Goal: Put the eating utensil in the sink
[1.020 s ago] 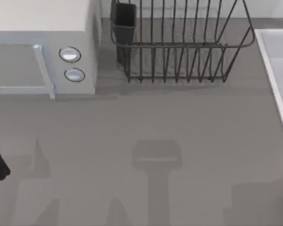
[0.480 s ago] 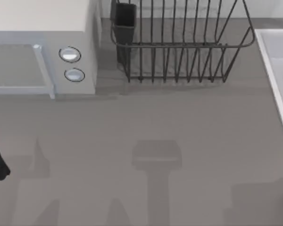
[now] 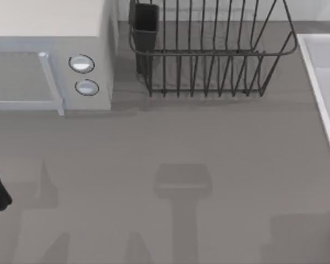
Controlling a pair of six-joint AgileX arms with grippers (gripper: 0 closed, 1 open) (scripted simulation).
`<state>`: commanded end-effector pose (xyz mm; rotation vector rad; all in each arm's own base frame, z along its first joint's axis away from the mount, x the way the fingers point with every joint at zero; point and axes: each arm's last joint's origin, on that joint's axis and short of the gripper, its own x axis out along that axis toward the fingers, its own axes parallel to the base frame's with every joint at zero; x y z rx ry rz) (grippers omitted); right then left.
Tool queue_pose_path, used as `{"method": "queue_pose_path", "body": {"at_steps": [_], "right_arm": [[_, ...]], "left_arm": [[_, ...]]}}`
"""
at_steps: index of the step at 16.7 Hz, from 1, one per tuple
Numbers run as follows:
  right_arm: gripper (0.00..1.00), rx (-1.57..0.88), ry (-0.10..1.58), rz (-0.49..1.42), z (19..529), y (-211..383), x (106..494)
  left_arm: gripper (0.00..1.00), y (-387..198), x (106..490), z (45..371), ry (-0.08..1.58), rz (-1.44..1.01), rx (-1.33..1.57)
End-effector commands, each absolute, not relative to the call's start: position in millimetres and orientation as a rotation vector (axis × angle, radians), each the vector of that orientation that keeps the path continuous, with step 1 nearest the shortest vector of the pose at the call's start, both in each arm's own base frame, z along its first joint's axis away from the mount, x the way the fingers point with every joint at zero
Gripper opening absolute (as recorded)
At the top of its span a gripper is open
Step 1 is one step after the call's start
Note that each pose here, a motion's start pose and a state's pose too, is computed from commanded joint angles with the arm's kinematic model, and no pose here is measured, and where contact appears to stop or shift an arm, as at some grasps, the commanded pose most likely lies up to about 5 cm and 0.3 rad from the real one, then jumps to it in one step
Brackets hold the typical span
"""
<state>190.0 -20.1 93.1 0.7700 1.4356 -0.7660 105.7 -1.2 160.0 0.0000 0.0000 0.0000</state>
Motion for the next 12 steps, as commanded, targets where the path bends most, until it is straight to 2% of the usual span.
{"method": "queue_pose_path", "body": {"at_steps": [4,5,8,12], "right_arm": [[0.00,0.770,1.436,-0.766,93.1,-20.1,190.0],[0.00,0.754,1.417,-0.768,114.6,-20.2,193.0],[0.00,0.760,1.407,-0.768,124.3,-20.7,197.5],[0.00,0.755,1.419,-0.771,163.0,-20.6,200.8]], "left_arm": [[1.00,-1.2,105.7,160.0,0.000,0.000,0.000],[1.00,-1.2,105.7,160.0,0.000,0.000,0.000],[1.00,-1.2,105.7,160.0,0.000,0.000,0.000],[1.00,-1.2,105.7,160.0,0.000,0.000,0.000]]}}
